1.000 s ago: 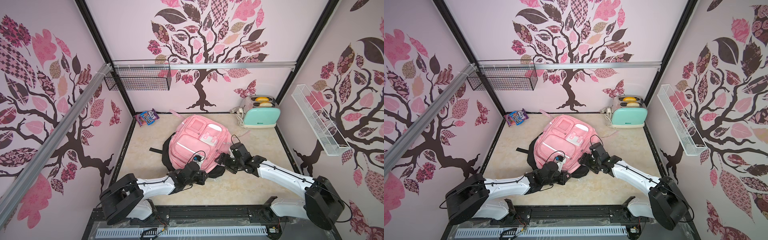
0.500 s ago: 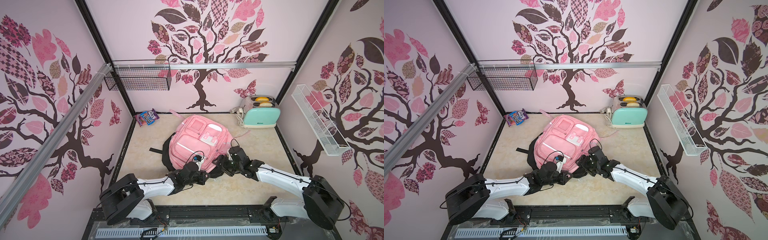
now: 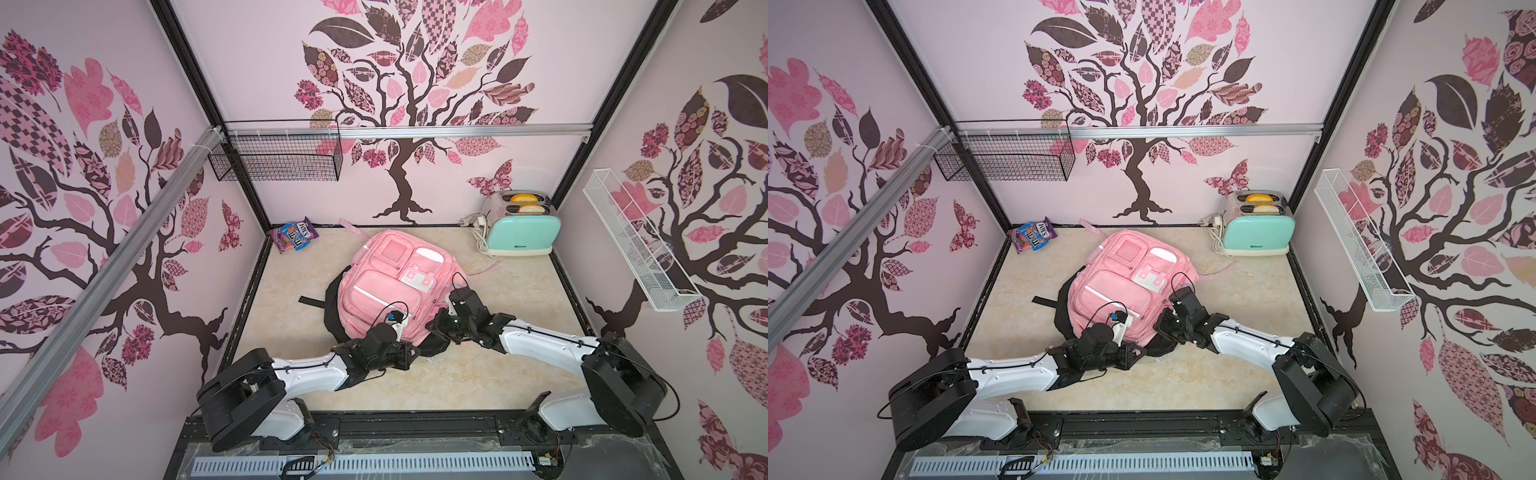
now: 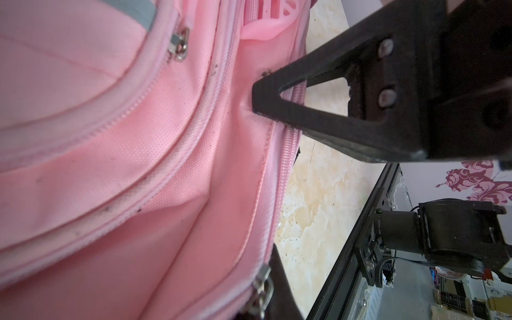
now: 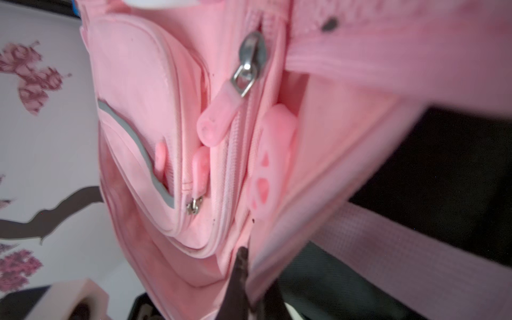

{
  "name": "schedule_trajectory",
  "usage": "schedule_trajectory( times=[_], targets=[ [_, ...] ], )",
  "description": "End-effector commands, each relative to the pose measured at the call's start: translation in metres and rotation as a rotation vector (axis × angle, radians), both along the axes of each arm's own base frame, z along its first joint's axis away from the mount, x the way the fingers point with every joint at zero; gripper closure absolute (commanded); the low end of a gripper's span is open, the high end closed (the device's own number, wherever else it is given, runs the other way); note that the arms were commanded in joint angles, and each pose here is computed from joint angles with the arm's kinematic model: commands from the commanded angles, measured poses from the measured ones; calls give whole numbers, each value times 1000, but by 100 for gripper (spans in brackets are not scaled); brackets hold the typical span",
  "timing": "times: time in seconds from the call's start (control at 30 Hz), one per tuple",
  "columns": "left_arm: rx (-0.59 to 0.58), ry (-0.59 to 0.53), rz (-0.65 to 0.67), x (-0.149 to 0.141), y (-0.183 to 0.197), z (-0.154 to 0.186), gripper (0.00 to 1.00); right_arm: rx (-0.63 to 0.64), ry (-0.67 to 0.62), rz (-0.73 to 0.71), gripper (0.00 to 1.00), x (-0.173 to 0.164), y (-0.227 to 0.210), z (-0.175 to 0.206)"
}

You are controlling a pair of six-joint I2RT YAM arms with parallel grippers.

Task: Zip up the backpack
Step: Zip the zipper on the backpack.

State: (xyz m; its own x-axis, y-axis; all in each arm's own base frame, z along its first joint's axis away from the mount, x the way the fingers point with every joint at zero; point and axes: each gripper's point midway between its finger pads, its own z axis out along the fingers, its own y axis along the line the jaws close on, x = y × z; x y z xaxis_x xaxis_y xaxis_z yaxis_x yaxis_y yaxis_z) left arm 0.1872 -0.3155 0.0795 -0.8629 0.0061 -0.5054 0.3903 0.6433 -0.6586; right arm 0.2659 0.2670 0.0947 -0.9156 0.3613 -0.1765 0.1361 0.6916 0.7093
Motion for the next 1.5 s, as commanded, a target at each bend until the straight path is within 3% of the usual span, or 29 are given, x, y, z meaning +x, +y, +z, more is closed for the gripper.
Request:
schedule_trajectory(
  times=[0.0, 0.23, 0.6, 0.77, 0.9, 1.07, 1.17, 1.47],
  targets=[
    [-6, -17, -17, -1, -1, 10, 100, -14, -102, 29, 100, 11, 3, 27],
    [127, 4, 34, 5, 14, 1, 100, -80, -136, 58, 100, 20, -7, 35],
    [208, 17, 93, 8, 30, -6, 100, -152, -131, 87, 100, 35, -14, 28],
    [171, 4, 83, 8, 27, -5, 100, -119, -109, 111, 100, 31, -8, 23],
    [80, -24, 61, 5, 19, -5, 90, -115, -109, 115, 100, 31, -7, 25],
    [-11, -44, 53, 2, 15, -7, 88, -107, -106, 125, 100, 29, -6, 26],
    [-56, -59, 62, 2, 15, -4, 79, -98, -104, 129, 100, 27, -5, 26],
    [-67, -72, 54, 5, 13, 0, 74, -92, -101, 132, 100, 26, -5, 25]
  ],
)
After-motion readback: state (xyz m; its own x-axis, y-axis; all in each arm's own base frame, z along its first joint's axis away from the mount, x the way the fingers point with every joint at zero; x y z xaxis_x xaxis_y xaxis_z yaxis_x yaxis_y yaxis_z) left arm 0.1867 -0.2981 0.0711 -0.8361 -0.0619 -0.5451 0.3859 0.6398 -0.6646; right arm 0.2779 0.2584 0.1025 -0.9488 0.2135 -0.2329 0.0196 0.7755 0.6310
